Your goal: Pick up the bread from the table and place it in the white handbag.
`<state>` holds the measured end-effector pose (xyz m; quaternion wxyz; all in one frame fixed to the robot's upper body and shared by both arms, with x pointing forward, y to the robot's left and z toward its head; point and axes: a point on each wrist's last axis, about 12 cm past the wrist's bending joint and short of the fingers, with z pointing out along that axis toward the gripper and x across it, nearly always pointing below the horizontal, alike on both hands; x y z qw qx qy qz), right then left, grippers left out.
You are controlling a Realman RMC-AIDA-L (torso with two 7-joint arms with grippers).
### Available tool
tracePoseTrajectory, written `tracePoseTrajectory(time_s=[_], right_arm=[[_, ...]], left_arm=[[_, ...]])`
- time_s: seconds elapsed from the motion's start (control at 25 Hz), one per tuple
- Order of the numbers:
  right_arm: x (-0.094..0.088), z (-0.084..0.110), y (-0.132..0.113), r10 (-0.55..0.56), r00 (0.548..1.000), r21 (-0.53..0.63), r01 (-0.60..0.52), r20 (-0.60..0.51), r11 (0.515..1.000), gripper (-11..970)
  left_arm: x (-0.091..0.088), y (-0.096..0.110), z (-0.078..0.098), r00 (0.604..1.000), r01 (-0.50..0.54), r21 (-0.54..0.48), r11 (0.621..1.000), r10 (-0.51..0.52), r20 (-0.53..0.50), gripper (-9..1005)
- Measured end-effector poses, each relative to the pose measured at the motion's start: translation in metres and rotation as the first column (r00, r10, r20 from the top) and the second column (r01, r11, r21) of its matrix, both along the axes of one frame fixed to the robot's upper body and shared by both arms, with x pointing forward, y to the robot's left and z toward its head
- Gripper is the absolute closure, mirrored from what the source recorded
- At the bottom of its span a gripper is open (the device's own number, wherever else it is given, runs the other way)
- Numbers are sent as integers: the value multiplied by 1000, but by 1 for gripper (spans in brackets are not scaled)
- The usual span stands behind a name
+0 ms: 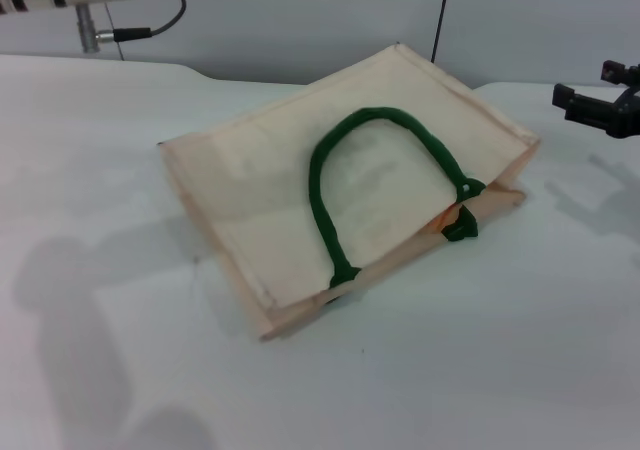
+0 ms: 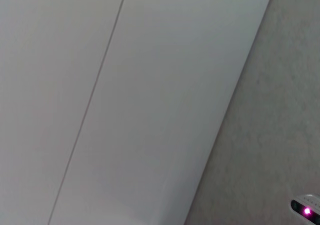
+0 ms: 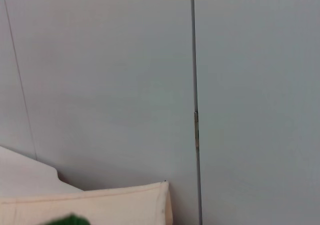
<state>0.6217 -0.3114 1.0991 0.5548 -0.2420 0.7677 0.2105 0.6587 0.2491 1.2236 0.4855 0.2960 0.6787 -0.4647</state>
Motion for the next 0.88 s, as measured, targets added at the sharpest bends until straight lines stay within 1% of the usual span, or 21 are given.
tracePoseTrajectory(time_s=[0.12,0.2,0.24,0.28,0.32,0.4,0.44,0.56,0.64,0.72,0.76,0.88], right_arm=[[-1,-2,0,-21,1000,11,20,20,1000,65],[-2,-4,0,-38,998,18,37,42,999,65],[-3,-5,1,-47,998,24,46,52,999,65],[-4,-6,1,-57,997,34,55,58,998,65],[-4,-8,2,-66,996,46,63,67,997,65],[-6,-10,2,-99,990,73,92,99,993,65],[-6,-11,2,-115,987,82,105,114,991,65],[-11,-16,3,-169,971,113,151,171,982,65],[-13,-19,5,-196,961,127,174,197,977,65],[-15,-20,3,-227,951,142,200,212,969,65],[-15,-20,1,-245,945,153,215,215,965,65],[-19,-23,0,-306,923,195,264,234,945,65]], left_arm=[[-3,5,-3,998,-26,-29,999,28,48,636],[-8,10,-10,993,-53,-58,997,59,102,595],[-12,15,-16,986,-77,-81,994,87,142,575],[-17,20,-22,973,-108,-110,988,128,190,525],[-21,23,-27,966,-127,-124,984,151,210,476],[-34,32,-41,919,-204,-181,962,252,303,377],[-38,34,-46,899,-230,-199,953,286,332,327],[-54,42,-63,807,-328,-262,908,413,422,132],[-61,44,-72,760,-365,-301,881,469,450,121],[-65,45,-77,717,-399,-328,856,514,470,110],[-66,46,-79,703,-413,-337,846,532,472,105],[-70,46,-91,671,-476,-374,796,604,430,109]])
